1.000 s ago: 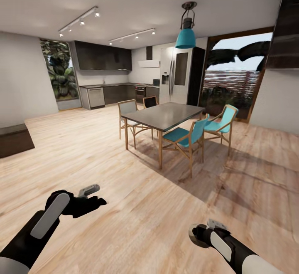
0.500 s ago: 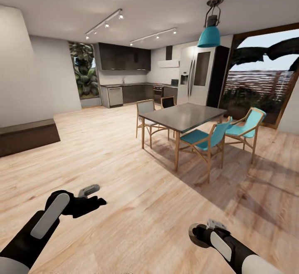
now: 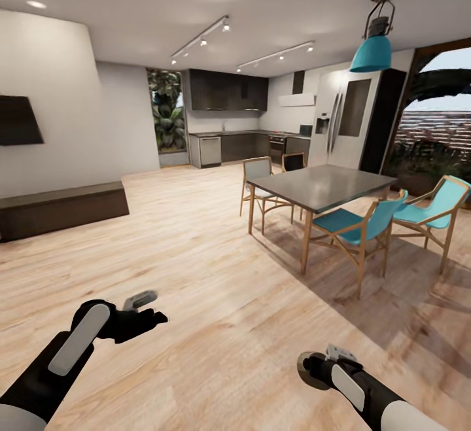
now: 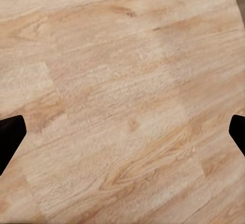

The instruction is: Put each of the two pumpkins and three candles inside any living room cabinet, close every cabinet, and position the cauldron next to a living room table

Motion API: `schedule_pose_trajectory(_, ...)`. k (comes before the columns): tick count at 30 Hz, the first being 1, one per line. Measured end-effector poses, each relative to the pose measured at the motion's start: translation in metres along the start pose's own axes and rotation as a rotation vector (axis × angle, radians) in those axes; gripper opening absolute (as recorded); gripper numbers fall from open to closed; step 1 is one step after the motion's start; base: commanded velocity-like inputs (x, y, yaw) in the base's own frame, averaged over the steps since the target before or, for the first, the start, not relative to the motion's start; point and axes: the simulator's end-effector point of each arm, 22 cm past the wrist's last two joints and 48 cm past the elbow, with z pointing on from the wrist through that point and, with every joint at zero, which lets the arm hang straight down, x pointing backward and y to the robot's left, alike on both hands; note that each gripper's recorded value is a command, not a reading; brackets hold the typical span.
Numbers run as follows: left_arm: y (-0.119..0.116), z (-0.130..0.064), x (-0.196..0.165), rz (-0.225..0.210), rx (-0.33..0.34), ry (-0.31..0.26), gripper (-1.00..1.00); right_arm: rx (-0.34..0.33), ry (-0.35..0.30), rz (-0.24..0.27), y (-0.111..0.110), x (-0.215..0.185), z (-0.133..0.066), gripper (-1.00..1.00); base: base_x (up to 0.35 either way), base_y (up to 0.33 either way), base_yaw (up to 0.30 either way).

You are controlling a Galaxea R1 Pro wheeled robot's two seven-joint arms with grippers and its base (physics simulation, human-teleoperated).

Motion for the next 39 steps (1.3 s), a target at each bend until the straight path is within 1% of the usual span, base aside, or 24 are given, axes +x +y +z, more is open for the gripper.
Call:
schedule_pose_trajectory(15,0.001,0.001,0.000,-0.001,-0.002,0.002,1.00,-0.001,0.000,0.000,0.000,0.000,0.000,-1.00,0.000,0.000,0.287)
schedule_pose_trajectory(19,0.001,0.000,0.001,-0.001,-0.002,0.002,1.00,0.000,-0.001,0.000,0.000,0.000,0.000,-1.00,0.087,0.000,0.287)
schedule_pose_trajectory(28,0.000,0.000,0.000,-0.001,0.002,0.001,1.00,0.000,-0.002,0.000,-0.001,-0.001,-0.001,-1.00,0.296,0.000,0.281)
schedule_pose_trajectory(32,0.000,0.000,0.000,-0.002,0.007,0.000,1.00,0.001,-0.004,0.001,-0.002,-0.001,-0.001,-1.00,0.329,0.000,0.084)
schedule_pose_trajectory(35,0.000,0.000,0.000,-0.002,0.007,0.000,1.00,0.002,-0.033,0.003,-0.002,-0.008,-0.001,-1.00,0.329,0.000,0.016)
schedule_pose_trajectory(39,0.000,0.000,0.000,-0.002,0.006,0.000,1.00,0.007,-0.048,0.008,-0.003,-0.011,-0.001,-1.00,0.330,0.000,0.003)
